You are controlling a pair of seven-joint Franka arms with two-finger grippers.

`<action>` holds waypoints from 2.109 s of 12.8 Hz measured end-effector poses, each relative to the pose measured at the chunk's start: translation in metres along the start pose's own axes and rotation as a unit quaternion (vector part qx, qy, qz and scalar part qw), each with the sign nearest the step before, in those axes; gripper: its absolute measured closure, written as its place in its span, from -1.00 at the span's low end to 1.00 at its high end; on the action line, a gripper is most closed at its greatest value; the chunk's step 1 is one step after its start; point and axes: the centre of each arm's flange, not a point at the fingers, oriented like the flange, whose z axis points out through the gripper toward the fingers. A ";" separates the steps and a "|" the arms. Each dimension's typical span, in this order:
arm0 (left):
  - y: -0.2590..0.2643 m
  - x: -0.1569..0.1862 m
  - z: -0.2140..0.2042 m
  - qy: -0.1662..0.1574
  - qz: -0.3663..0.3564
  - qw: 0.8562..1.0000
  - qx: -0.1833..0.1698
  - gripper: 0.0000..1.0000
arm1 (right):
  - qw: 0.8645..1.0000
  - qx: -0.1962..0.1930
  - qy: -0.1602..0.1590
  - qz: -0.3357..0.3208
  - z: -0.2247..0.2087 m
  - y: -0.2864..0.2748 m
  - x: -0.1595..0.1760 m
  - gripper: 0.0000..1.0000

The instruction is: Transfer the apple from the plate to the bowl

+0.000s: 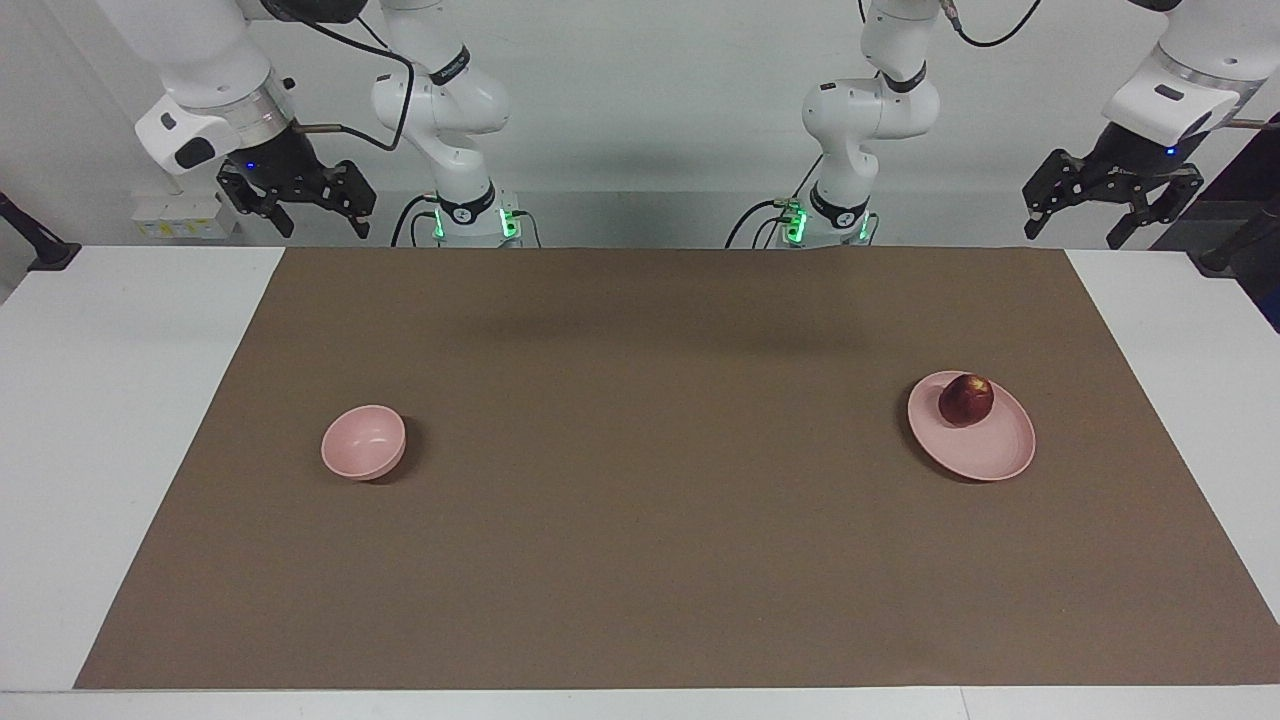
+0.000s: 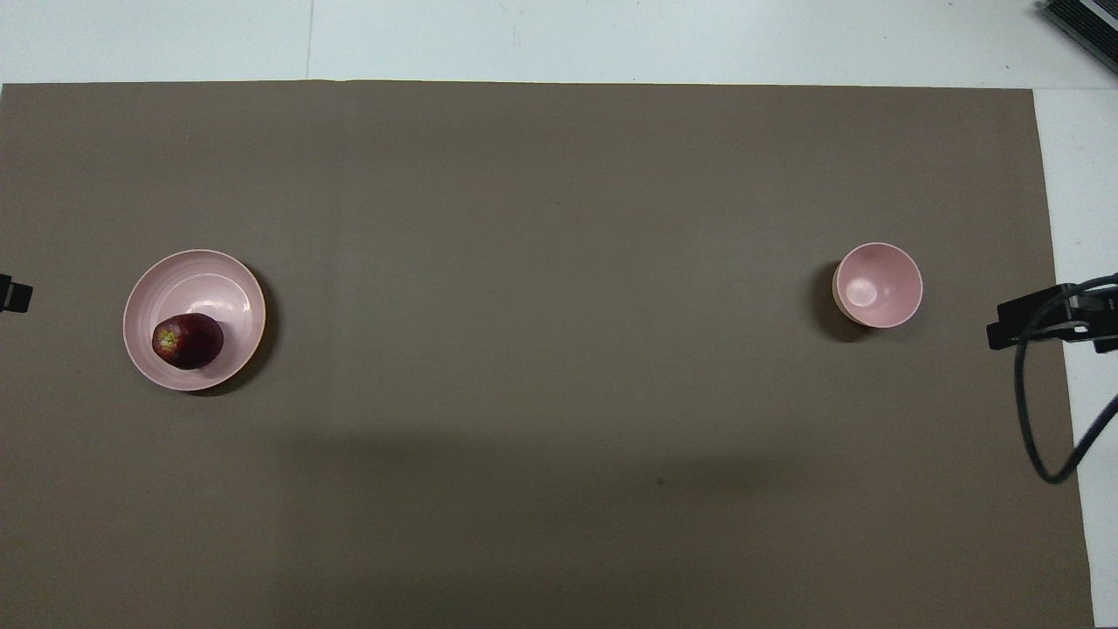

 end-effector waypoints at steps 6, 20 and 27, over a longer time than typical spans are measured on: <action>0.000 0.000 0.000 0.000 0.000 1.000 0.000 -1.00 | 1.000 0.000 0.000 -0.001 0.000 -0.001 0.000 -1.00; -0.007 0.030 0.194 0.043 0.004 0.999 0.012 -1.00 | 1.000 0.000 -0.001 -0.002 0.000 -0.002 0.000 -1.00; -0.020 0.005 0.309 0.045 -0.010 0.999 0.018 -1.00 | 0.998 0.008 -0.016 0.059 0.012 -0.011 -0.004 -1.00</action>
